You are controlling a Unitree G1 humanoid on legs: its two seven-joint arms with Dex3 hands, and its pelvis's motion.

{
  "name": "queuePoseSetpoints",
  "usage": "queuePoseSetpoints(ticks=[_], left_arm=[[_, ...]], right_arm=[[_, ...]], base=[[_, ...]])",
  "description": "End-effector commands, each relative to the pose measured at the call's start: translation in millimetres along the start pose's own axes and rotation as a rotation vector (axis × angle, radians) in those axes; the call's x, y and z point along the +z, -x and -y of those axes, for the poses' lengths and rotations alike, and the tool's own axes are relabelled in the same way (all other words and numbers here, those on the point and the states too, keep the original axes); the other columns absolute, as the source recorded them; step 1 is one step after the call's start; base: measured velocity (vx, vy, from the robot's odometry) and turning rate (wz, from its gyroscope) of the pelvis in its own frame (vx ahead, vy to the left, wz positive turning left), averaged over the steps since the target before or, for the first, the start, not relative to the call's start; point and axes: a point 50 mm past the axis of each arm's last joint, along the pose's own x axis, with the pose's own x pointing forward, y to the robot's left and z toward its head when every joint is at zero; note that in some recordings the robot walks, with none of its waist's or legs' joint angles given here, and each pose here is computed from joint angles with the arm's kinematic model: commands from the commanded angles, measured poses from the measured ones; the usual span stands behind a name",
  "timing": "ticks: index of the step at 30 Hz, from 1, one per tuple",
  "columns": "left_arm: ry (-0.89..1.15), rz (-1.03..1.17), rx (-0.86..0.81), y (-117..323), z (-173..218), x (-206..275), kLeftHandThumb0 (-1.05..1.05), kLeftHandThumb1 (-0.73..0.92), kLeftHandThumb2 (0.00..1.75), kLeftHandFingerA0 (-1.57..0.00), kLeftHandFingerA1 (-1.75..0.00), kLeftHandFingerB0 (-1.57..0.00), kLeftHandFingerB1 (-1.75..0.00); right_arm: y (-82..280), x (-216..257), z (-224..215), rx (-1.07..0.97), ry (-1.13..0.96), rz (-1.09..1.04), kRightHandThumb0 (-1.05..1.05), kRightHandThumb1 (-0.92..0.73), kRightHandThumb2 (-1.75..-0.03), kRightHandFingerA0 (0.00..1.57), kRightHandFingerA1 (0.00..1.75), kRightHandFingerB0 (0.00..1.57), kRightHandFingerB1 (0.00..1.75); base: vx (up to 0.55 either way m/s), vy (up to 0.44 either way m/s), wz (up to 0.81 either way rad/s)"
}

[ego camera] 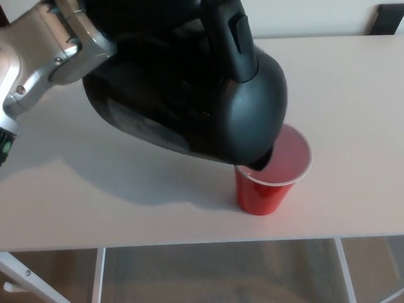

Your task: The robot walk towards a table in front and uses its left hand to pick up the pot from the base and pour water to the cup on the right hand side

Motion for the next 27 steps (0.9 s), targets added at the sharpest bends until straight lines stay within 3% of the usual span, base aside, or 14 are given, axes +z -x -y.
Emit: queuePoseSetpoints(ticks=[1, 2, 3, 4, 6, 7, 11, 12, 13, 16, 18, 20, 21, 27], left_arm=[[0.391, -0.443, 0.149, 0.9, -10.5, -23.7, -0.01, 0.64, 0.56, -0.79, -1.75, -0.48, -1.58], [0.394, -0.444, 0.148, 0.9, -10.7, -23.5, -0.01, 0.64, 0.56, -0.79, -1.75, -0.48, -1.58], [0.535, -0.692, 0.197, 10.5, -5.5, -40.9, -0.02, 0.72, 0.52, -0.57, -1.75, -0.43, -1.63], [0.640, -0.830, 0.228, 18.0, -0.5, -49.9, -0.07, 0.71, 0.52, -0.66, -1.75, -0.46, -1.74], [0.690, -0.885, 0.250, 20.8, 0.9, -54.6, -0.07, 0.71, 0.52, -0.66, -1.75, -0.46, -1.74], [0.782, -0.970, 0.289, 28.6, 2.3, -64.6, -0.07, 0.72, 0.53, -0.76, -1.75, -0.41, -1.75], [1.123, -1.227, 0.472, 60.3, 11.7, -91.6, -0.06, 0.72, 0.53, -0.76, -1.74, -0.47, -1.74], [1.140, -1.237, 0.482, 61.7, 12.2, -92.6, -0.06, 0.72, 0.53, -0.76, -1.74, -0.47, -1.74], [1.171, -1.274, 0.506, 66.7, 13.7, -94.6, -0.03, 0.72, 0.50, -0.69, -1.75, -0.53, -1.64], [1.268, -1.396, 0.594, 85.4, 19.0, -99.0, -0.03, 0.73, 0.49, -0.68, -1.75, -0.48, -1.61], [1.300, -1.438, 0.629, 94.6, 21.4, -99.8, -0.05, 0.71, 0.55, -0.70, -1.73, -0.43, -1.69], [1.307, -1.444, 0.635, 96.6, 21.8, -100.0, -0.05, 0.71, 0.55, -0.70, -1.73, -0.43, -1.69], [1.330, -1.489, 0.681, 105.7, 24.0, -101.1, -0.01, 0.74, 0.51, -0.67, -1.75, -0.50, -1.62], [1.396, -1.566, 0.775, 123.3, 27.1, -104.8, -0.03, 0.67, 0.57, -0.70, -1.75, -0.43, -1.63]], right_arm=[[2.1, 2.6, 7.4, -0.014, 0.011, -0.001, -0.14, -0.58, -0.56, 0.59, 0.56, 0.48, 0.46], [2.1, 2.6, 7.4, -0.014, 0.011, -0.001, -0.14, -0.58, -0.56, 0.59, 0.56, 0.48, 0.46], [4.0, -1.4, 8.6, -0.013, 0.017, -0.006, -0.15, -0.57, -0.56, 0.59, 0.55, 0.47, 0.45], [4.7, -2.8, 9.2, -0.011, 0.022, -0.007, -0.16, -0.58, -0.57, 0.59, 0.54, 0.48, 0.45], [4.6, -2.3, 9.2, -0.007, 0.026, -0.005, -0.16, -0.58, -0.57, 0.59, 0.54, 0.48, 0.45], [4.1, -2.1, 8.8, -0.012, 0.024, -0.006, -0.15, -0.59, -0.57, 0.61, 0.54, 0.50, 0.46], [2.9, -1.8, 7.6, -0.027, 0.012, -0.009, -0.13, -0.59, -0.56, 0.63, 0.55, 0.51, 0.46], [2.8, -1.9, 7.6, -0.027, 0.011, -0.009, -0.13, -0.59, -0.56, 0.63, 0.55, 0.51, 0.46], [3.3, -2.7, 8.1, -0.025, 0.016, -0.010, -0.14, -0.59, -0.57, 0.62, 0.54, 0.48, 0.45], [4.3, -4.9, 9.0, -0.014, 0.004, -0.013, -0.13, -0.57, -0.56, 0.60, 0.56, 0.47, 0.45], [4.5, -5.5, 9.2, -0.012, 0.005, -0.016, -0.14, -0.57, -0.56, 0.60, 0.55, 0.47, 0.45], [4.5, -5.6, 9.3, -0.012, 0.009, -0.016, -0.14, -0.57, -0.56, 0.60, 0.55, 0.47, 0.45], [4.1, -5.8, 8.5, -0.012, 0.008, -0.019, -0.13, -0.59, -0.56, 0.61, 0.55, 0.47, 0.44], [3.6, -5.4, 8.1, -0.007, -0.001, -0.015, -0.14, -0.58, -0.56, 0.60, 0.55, 0.47, 0.45]], base=[[0.00, 0.000, 0.00], [0.00, 0.000, 0.00], [0.00, 0.000, 0.00], [0.00, 0.000, 0.00], [0.00, 0.000, 0.00], [0.00, 0.000, 0.00], [0.00, 0.000, 0.00], [0.00, 0.000, 0.00], [0.00, 0.000, 0.00], [0.00, 0.000, 0.00], [0.00, 0.000, 0.00], [0.00, 0.000, 0.00], [0.00, 0.000, 0.00], [0.00, 0.000, 0.00]])
